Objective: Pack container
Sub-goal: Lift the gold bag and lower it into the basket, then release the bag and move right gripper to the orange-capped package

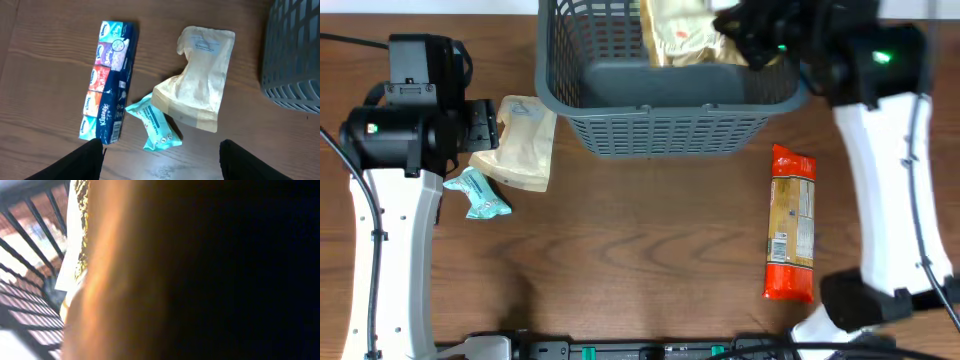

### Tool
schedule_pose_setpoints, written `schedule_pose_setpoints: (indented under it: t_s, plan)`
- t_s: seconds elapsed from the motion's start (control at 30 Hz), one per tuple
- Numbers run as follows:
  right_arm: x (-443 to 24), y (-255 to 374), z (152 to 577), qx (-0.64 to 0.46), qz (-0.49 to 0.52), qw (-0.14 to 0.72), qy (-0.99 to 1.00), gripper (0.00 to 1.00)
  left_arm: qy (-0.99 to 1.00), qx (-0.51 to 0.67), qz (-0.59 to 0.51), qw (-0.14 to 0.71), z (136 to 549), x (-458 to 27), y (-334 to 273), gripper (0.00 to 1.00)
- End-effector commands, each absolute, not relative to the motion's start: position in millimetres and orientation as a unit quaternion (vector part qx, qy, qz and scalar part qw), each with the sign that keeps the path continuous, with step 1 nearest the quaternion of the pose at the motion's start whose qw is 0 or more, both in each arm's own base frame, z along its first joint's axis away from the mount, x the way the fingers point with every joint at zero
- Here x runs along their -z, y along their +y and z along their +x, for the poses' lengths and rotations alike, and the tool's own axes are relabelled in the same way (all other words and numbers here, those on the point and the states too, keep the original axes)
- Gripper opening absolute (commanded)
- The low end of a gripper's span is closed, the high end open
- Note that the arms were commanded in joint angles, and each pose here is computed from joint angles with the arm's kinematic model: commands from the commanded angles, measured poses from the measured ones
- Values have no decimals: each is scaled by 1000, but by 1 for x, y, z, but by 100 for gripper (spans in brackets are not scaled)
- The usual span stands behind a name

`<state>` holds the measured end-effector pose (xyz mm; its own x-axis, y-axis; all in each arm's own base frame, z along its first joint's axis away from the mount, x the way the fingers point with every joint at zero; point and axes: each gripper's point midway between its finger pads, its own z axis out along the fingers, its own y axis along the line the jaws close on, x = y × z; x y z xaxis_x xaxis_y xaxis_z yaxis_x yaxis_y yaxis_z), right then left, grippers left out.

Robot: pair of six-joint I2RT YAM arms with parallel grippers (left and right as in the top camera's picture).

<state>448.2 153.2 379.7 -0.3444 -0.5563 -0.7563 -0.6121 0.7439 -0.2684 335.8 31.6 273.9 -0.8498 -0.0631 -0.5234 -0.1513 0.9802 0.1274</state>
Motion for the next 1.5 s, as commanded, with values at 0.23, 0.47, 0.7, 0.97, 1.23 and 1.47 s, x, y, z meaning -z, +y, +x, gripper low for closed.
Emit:
schedule_pose_setpoints:
  t_s: [0.23, 0.47, 0.7, 0.97, 1.23, 1.47]
  plan:
    - [-330, 172, 486, 15, -436, 411, 800, 1, 958, -87, -56, 268, 336, -276, 34, 73]
    - [-252, 188, 502, -45, -413, 333, 847, 1, 958, -87, -56, 269, 336, -276, 34, 73]
    - [-178, 196, 503, -81, -415, 251, 871, 1, 958, -87, -56, 269, 336, -276, 34, 73]
    - [-149, 192, 501, -83, -399, 211, 888, 2, 958, -88, -56, 269, 336, -276, 34, 73]
    - [-158, 192, 497, -90, -373, 211, 899, 53, 958, -87, -56, 269, 336, -276, 34, 73]
    - [-263, 190, 505, -93, -315, 327, 886, 72, 958, -87, -56, 269, 336, -276, 34, 74]
